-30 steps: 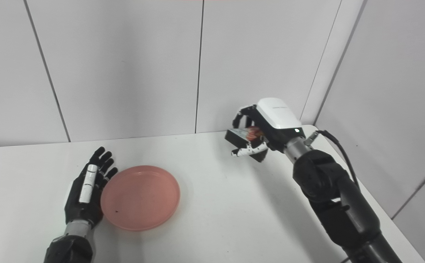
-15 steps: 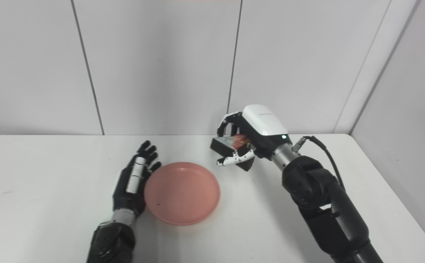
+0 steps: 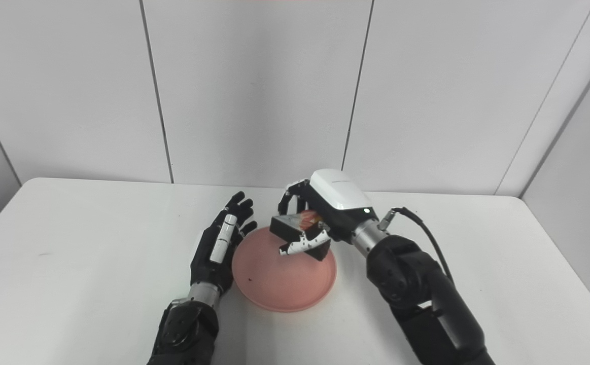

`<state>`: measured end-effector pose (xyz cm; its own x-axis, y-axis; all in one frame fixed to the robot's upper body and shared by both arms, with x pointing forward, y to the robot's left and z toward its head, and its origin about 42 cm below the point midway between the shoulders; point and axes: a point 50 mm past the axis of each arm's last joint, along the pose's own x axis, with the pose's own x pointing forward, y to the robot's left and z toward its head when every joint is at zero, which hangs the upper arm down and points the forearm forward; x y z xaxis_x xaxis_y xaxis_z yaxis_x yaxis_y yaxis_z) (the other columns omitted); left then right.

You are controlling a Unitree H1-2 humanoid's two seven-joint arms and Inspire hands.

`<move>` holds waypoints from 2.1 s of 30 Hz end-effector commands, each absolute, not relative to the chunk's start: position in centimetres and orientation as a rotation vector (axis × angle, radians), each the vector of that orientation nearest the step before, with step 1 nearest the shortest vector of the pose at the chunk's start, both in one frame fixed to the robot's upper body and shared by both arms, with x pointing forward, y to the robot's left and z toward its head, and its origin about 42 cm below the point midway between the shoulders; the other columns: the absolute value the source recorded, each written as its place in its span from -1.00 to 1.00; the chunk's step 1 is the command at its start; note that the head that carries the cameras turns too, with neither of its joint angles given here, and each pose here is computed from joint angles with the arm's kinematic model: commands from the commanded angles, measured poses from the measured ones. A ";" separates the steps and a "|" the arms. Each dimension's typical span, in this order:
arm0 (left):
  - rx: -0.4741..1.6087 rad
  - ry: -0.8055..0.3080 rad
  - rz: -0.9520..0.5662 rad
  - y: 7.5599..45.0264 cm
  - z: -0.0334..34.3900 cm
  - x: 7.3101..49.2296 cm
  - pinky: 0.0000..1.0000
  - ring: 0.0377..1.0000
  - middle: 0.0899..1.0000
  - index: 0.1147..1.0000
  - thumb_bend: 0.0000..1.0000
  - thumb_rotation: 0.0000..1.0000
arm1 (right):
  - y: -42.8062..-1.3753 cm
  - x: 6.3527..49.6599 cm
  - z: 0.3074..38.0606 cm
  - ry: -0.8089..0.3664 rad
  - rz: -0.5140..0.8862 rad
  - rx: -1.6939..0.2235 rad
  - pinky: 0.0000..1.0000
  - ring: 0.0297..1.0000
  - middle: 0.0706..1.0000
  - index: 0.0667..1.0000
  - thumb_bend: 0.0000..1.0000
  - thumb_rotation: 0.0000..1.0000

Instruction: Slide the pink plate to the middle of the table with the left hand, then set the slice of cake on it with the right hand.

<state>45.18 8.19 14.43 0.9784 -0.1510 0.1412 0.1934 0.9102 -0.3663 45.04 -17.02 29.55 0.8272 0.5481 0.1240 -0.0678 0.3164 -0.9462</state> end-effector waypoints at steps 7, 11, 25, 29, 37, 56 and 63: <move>-0.387 0.013 -0.149 8.0 11.5 43.9 0.70 0.83 0.73 0.64 0.66 0.36 | -15.6 46.5 30.2 -0.548 0.427 -1.226 -0.76 -0.68 -0.57 -0.13 0.05 -0.71; -0.374 0.013 -0.153 8.1 11.5 43.9 0.70 0.83 0.74 0.66 0.62 0.38 | -15.3 46.6 28.8 -0.530 0.433 -1.247 -0.76 -0.68 -0.56 -0.12 0.05 -0.72; -0.362 0.022 -0.155 8.3 11.5 43.7 0.63 0.80 0.70 0.60 0.74 0.38 | -14.6 47.1 25.4 -0.524 0.452 -1.309 -0.69 -0.59 -0.46 -0.12 0.05 -0.72; -0.353 0.024 -0.156 8.4 11.5 43.7 0.61 0.80 0.69 0.61 0.76 0.40 | -14.6 47.0 24.9 -0.546 0.417 -1.315 -0.67 -0.56 -0.40 -0.11 0.05 -0.71; -0.326 0.024 -0.155 8.5 11.4 43.6 0.59 0.78 0.71 0.62 0.70 0.45 | -15.3 46.9 23.9 -0.589 0.352 -1.295 -0.57 -0.43 -0.19 0.07 0.24 -0.11; -0.338 0.027 -0.161 8.9 11.6 43.4 0.60 0.79 0.70 0.64 0.75 0.41 | -17.1 44.8 23.5 -0.609 0.330 -1.182 -0.10 0.23 0.48 0.45 0.65 1.00; -0.376 0.016 -0.160 9.4 11.8 43.0 0.68 0.82 0.70 0.63 0.69 0.36 | -17.8 42.9 22.8 -0.755 0.152 -0.903 0.10 0.36 0.48 0.39 0.70 1.00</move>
<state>44.13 8.83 14.55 0.9780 -0.1586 0.1357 0.1968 0.9172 -0.3463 43.01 -18.22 21.22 0.8067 0.4561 0.3757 0.1023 0.5183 -0.8490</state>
